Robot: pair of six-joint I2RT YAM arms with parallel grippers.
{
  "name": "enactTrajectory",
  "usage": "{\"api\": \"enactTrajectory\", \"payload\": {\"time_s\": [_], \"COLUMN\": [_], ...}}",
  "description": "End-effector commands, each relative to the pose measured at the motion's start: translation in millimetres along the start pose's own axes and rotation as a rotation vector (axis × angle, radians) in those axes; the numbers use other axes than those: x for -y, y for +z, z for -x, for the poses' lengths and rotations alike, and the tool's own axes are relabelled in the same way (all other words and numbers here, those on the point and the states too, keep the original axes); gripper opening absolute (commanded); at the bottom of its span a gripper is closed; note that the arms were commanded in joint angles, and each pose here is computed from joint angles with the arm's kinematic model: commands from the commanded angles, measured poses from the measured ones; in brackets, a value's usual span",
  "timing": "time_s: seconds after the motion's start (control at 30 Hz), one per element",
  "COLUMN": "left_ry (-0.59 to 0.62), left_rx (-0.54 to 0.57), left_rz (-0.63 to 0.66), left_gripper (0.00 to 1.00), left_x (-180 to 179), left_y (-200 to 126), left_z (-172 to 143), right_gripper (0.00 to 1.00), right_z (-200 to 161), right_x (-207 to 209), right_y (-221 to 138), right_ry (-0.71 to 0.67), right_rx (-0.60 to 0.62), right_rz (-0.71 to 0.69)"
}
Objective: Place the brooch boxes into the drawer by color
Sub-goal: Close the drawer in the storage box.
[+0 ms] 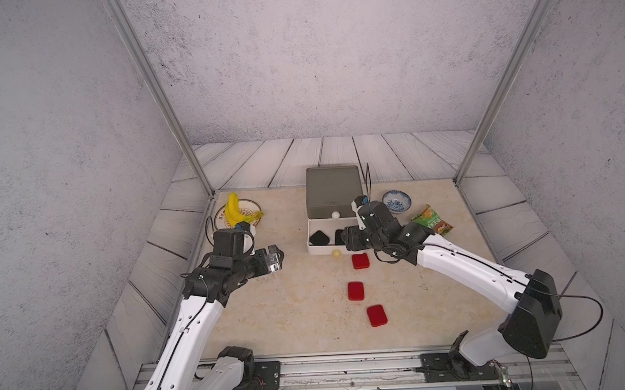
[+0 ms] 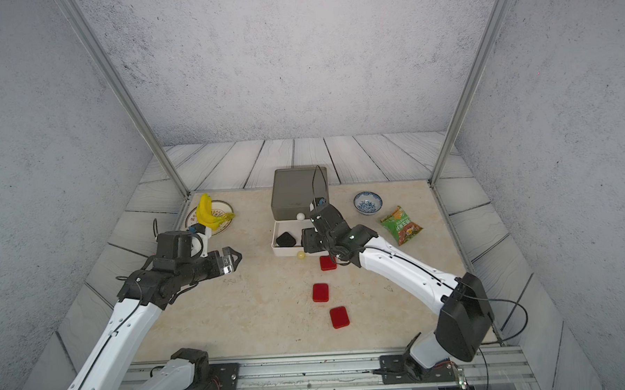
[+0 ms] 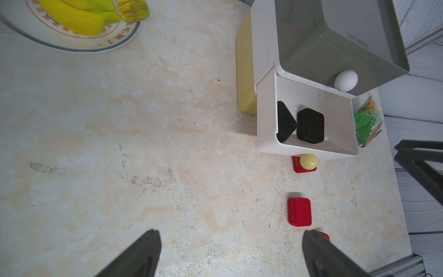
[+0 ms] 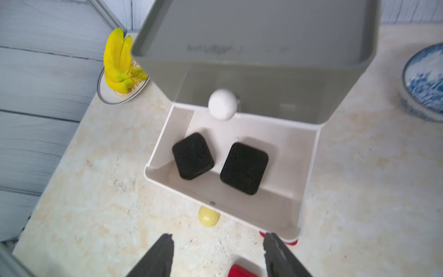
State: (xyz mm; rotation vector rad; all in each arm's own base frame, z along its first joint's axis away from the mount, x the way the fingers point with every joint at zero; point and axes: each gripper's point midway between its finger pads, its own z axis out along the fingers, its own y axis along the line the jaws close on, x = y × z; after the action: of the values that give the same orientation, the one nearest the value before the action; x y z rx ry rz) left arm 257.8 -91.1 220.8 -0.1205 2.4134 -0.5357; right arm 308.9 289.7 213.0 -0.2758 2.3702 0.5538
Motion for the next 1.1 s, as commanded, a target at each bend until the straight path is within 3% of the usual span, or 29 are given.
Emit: {"api": "enactTrajectory", "payload": {"time_s": [0.0, 0.1, 0.33, 0.83, 1.07], "left_ry": [0.006, 0.002, 0.003, 0.014, 0.014], "left_rx": [0.022, 0.022, 0.021, 0.013, 0.007], "left_rz": [-0.011, -0.015, -0.006, 0.016, 0.023], "left_gripper": [0.98, 0.98, 0.98, 0.98, 0.98], "left_x": [5.2, 6.0, 3.8, -1.4, -3.5], "left_y": [-9.2, -10.1, -12.8, -11.6, -8.8], "left_z": [5.8, 6.0, 2.4, -1.6, -3.2], "right_gripper": [0.58, 0.64, 0.64, 0.57, 0.44], "right_z": [-24.1, -35.6, -41.9, -48.1, -45.2], "right_x": [-19.1, -26.7, -26.3, -3.1, -2.9], "right_y": [5.3, 16.0, 44.4, 81.8, 93.3], "right_ry": [0.142, 0.227, 0.290, 0.310, 0.311], "right_rx": [-0.040, -0.050, -0.044, -0.022, -0.024], "right_rz": [0.124, 0.191, 0.199, 0.068, 0.047]}}
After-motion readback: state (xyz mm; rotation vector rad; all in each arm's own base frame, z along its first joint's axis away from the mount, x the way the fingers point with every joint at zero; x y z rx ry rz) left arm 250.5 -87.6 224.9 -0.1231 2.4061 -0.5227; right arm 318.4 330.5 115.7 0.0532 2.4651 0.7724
